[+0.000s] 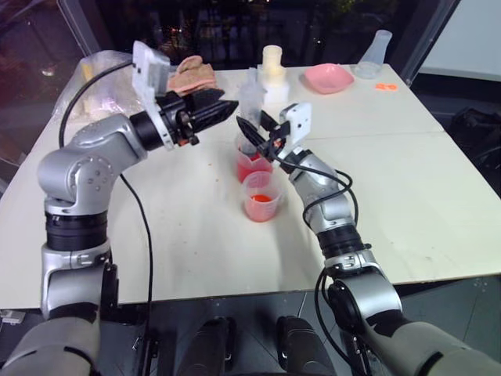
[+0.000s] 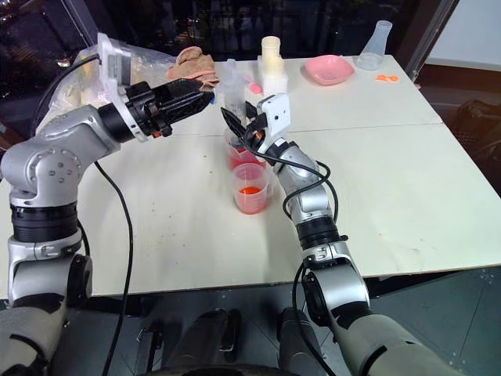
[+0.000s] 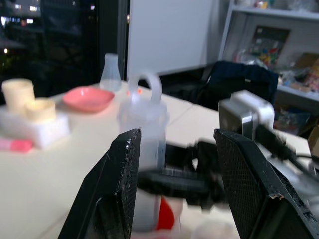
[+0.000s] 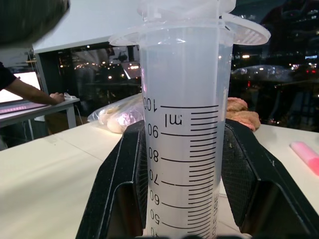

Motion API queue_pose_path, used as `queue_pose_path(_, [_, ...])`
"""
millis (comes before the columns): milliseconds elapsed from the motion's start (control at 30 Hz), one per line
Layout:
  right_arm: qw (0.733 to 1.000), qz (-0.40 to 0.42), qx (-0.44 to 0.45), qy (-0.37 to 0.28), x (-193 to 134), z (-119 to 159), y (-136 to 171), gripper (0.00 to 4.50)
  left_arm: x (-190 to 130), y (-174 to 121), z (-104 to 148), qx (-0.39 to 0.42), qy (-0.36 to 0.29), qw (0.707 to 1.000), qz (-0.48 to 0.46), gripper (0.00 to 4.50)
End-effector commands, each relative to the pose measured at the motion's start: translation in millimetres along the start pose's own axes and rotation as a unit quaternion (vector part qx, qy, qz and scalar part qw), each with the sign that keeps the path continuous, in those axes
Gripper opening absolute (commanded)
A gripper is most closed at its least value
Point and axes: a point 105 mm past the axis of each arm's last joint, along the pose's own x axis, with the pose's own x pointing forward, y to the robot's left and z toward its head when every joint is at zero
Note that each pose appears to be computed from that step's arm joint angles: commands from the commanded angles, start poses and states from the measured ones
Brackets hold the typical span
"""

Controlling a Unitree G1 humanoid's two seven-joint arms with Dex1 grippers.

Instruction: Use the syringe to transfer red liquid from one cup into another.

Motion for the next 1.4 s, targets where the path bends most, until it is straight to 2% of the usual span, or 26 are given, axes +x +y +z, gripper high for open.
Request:
queue_pose_path(33, [1.0,0.002,-0.016,-0.019,2,10,0,1.43,11,-4,11,0.024,-0.015,1.0,-0.01,2.47])
queue_pose_path(633, [1.0,0.01,-0.02,-0.009,-1,6,4,1.43,41,2,4,0.032,-0.017,0.999,-0.027,2.47])
queue_pose_path(1033, [1.0,0.011,-0.021,-0.001,-1,2,6,1.43,54,2,-15,0.034,0.018,0.999,-0.028,2.47])
queue_pose_path(1333, [1.0,0.014,-0.023,0.001,-1,2,7,1.43,56,6,-16,0.022,0.016,0.999,-0.017,0.21])
queue_pose_path(1367, [1.0,0.014,-0.023,0.001,-1,2,7,1.43,56,7,-16,0.021,0.016,1.0,-0.016,0.01])
queue_pose_path(1400, [1.0,0.014,-0.023,0.001,-1,2,7,1.43,56,6,-16,0.02,0.015,1.0,-0.017,0.01])
